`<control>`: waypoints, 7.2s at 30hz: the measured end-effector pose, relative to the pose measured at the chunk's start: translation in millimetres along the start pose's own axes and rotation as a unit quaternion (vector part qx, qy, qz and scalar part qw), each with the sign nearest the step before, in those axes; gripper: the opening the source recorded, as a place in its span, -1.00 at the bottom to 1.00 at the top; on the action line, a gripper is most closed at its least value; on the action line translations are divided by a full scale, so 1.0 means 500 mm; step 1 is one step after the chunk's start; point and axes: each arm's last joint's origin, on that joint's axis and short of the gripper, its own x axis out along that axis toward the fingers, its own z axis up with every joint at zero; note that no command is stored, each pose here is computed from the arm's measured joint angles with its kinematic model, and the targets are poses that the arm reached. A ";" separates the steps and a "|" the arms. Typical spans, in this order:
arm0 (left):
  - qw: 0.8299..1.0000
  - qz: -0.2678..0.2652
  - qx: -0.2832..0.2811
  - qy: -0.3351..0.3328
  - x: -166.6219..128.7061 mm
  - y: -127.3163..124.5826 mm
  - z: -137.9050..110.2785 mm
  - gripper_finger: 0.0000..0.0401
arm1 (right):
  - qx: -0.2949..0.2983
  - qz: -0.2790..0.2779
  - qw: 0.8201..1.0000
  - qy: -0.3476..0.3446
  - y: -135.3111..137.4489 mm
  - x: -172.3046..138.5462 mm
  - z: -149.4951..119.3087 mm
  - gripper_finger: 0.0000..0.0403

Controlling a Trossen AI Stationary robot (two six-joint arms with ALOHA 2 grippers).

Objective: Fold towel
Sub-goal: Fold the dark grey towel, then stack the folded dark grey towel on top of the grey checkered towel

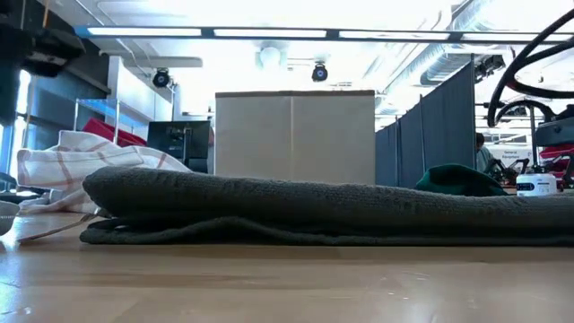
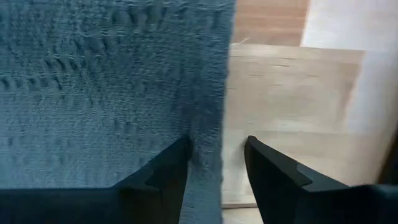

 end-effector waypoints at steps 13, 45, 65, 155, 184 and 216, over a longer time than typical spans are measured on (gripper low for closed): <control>0.980 0.109 -0.025 -0.164 0.052 0.028 0.020 -0.82 | -0.045 -0.016 0.998 -0.029 0.017 -0.051 -0.008 -0.94; 0.975 0.057 -0.108 -0.183 0.306 0.051 -0.003 -0.46 | -0.161 0.303 0.936 -0.077 0.257 -0.242 -0.050 -0.94; 0.977 0.081 -0.081 -0.182 0.308 0.052 0.001 -0.46 | -0.167 0.454 0.871 -0.086 0.479 -0.089 0.018 -0.94; 0.959 0.021 -0.122 -0.253 0.203 0.066 0.071 -0.56 | -0.284 0.271 0.796 -0.460 0.398 -0.003 -0.134 -1.00; 0.962 -0.007 -0.102 -0.254 0.204 -0.038 0.046 -0.77 | -0.292 0.217 0.829 -0.425 0.414 0.028 -0.069 -1.00; 0.906 0.002 -0.312 -0.287 0.159 0.158 0.105 -0.77 | -0.455 0.306 0.734 -0.400 0.205 -0.200 -0.238 -1.00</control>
